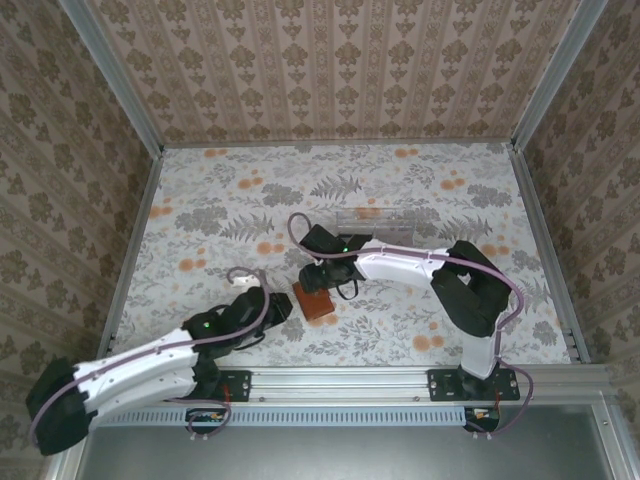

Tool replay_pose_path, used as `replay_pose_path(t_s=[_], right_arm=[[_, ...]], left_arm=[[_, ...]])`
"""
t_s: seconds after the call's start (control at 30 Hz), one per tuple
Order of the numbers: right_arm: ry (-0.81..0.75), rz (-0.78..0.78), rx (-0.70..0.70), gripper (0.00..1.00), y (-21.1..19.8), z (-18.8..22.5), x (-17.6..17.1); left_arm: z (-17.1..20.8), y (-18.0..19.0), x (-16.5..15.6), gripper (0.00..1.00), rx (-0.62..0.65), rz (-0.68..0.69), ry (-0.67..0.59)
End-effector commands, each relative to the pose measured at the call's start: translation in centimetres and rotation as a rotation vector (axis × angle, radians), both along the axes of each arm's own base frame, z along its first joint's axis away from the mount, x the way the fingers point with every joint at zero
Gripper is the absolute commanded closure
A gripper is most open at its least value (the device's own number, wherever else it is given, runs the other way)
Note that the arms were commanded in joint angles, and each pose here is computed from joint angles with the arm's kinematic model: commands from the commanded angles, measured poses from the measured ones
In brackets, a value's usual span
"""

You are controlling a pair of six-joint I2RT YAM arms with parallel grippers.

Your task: Take the credit cards out of the card holder

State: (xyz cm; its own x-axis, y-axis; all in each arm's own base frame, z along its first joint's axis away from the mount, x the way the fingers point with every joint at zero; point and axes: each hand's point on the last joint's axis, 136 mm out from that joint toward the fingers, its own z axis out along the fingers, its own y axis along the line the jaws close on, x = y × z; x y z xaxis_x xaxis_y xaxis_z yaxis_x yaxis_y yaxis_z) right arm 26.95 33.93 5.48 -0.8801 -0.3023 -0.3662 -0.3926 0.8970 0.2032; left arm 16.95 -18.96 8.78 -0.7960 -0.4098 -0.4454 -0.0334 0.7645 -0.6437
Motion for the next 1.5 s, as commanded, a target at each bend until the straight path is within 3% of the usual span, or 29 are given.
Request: replay_pose_path(t_s=[0.0, 0.23, 0.97, 1.4, 1.47], right_arm=[[-0.087, 0.089, -0.159, 0.43, -1.9, 1.6, -0.9], [-0.125, 0.191, -0.227, 0.44, -0.1, 1.3, -2.5], [-0.096, 0.220, -0.309, 0.56, 0.6, -2.4, -2.0], [-0.089, 0.210, -0.247, 1.00, 0.6, -1.6, -2.6], [-0.091, 0.204, -0.225, 1.00, 0.8, -1.1, -2.7]], left_arm=[[0.0, 3.5, 0.1, 0.67, 0.057, 0.091, -0.023], [0.6, 5.3, -0.2, 0.59, 0.010, 0.131, -0.056], [0.3, 4.8, -0.3, 0.57, 0.009, 0.111, -0.038], [0.1, 3.3, 0.0, 0.56, -0.027, 0.082, -0.033], [-0.1, 2.3, 0.1, 0.61, -0.054, 0.069, -0.022]])
